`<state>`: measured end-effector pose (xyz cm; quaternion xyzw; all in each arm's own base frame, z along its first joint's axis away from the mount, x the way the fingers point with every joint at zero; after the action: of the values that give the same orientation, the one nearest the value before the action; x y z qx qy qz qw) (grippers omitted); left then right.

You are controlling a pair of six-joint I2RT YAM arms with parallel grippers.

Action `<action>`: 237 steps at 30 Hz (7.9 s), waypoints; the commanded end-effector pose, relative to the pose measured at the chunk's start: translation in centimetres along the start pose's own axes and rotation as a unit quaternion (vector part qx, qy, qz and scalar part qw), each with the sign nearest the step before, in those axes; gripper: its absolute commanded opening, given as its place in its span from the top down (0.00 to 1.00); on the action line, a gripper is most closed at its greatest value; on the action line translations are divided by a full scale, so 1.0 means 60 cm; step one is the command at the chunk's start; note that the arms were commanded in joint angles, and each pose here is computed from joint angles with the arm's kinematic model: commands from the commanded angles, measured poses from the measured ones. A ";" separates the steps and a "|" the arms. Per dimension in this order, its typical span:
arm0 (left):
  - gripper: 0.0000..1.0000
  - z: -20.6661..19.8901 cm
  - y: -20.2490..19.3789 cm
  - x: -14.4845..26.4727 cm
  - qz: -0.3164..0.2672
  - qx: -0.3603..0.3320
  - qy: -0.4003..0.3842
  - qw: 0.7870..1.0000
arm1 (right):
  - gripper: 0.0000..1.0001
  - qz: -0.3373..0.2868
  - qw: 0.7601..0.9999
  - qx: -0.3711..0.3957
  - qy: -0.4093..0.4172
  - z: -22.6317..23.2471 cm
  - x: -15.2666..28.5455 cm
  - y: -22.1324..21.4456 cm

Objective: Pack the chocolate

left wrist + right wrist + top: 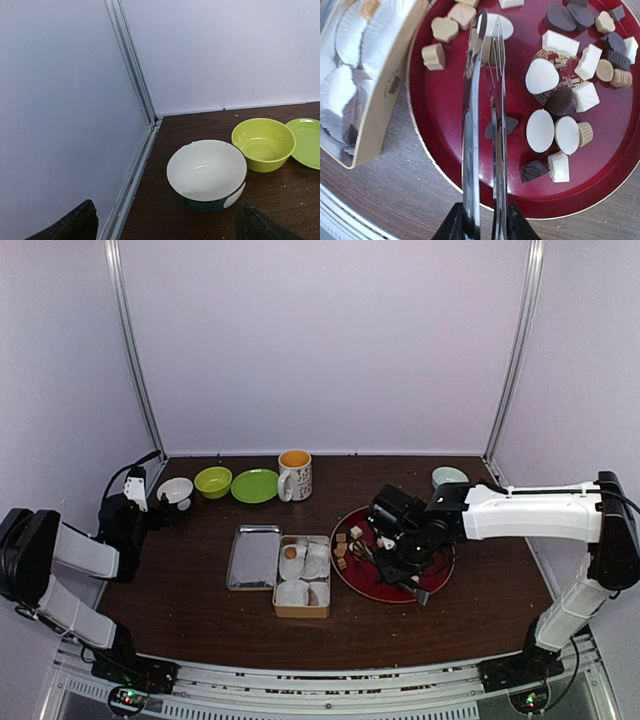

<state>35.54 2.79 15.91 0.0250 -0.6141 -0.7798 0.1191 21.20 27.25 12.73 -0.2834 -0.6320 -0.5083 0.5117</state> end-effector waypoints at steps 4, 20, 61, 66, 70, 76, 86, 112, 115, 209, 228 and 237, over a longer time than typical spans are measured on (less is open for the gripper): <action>0.02 0.006 0.014 0.000 -0.023 0.011 0.005 1.000 | 0.74 -0.069 0.995 -0.006 0.067 0.031 0.070 0.048; 0.02 0.006 0.014 0.000 -0.024 0.011 0.006 1.000 | 0.73 -0.065 0.986 0.035 0.150 0.112 0.067 0.071; 0.02 0.005 0.013 0.000 -0.023 0.011 0.005 1.000 | 0.65 -0.080 0.993 0.021 0.079 0.062 0.081 0.062; 0.02 0.006 0.015 0.000 -0.024 0.011 0.005 1.000 | 0.65 -0.068 0.996 0.016 0.056 0.027 0.092 0.029; 0.02 0.005 0.014 0.000 -0.024 0.011 0.005 1.000 | 0.64 -0.055 0.998 0.011 0.030 -0.002 0.086 -0.001; 0.02 0.005 0.015 0.000 -0.024 0.011 0.005 1.000 | 0.63 -0.046 0.999 -0.003 0.010 -0.018 0.062 -0.018; 0.02 0.006 0.014 0.000 -0.023 0.011 0.005 1.000 | 0.59 -0.029 1.000 -0.004 -0.007 -0.007 0.014 -0.009; 0.02 0.006 0.015 0.000 -0.024 0.011 0.005 1.000 | 0.51 -0.027 0.997 0.010 -0.074 -0.010 -0.024 0.037; 0.02 0.005 0.014 0.000 -0.023 0.011 0.005 1.000 | 0.52 -0.027 0.997 0.010 -0.074 -0.010 -0.026 0.041; 0.02 0.005 0.015 0.000 -0.024 0.011 0.005 1.000 | 0.57 -0.034 0.995 0.094 0.007 0.048 0.087 -0.016; 0.02 0.006 0.015 0.000 -0.024 0.011 0.006 1.000 | 0.62 -0.001 0.995 0.093 -0.032 0.042 0.020 -0.013; 0.02 0.005 0.014 0.000 -0.023 0.011 0.005 1.000 | 0.62 0.000 0.995 0.098 -0.032 0.049 0.013 -0.003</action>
<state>35.54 2.79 15.91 0.0249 -0.6141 -0.7798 0.1190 18.82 29.18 12.84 -0.2557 -0.6890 -0.4244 0.5289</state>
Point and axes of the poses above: each gripper's point midway between its finger pads, its own x axis back along the fingers, its own z axis along the line the jaws close on, y = z × x, the point moved 3 cm from there along x, back along the fingers, and after that the axes turned 2 degrees about -x, right-handed, at the moved point
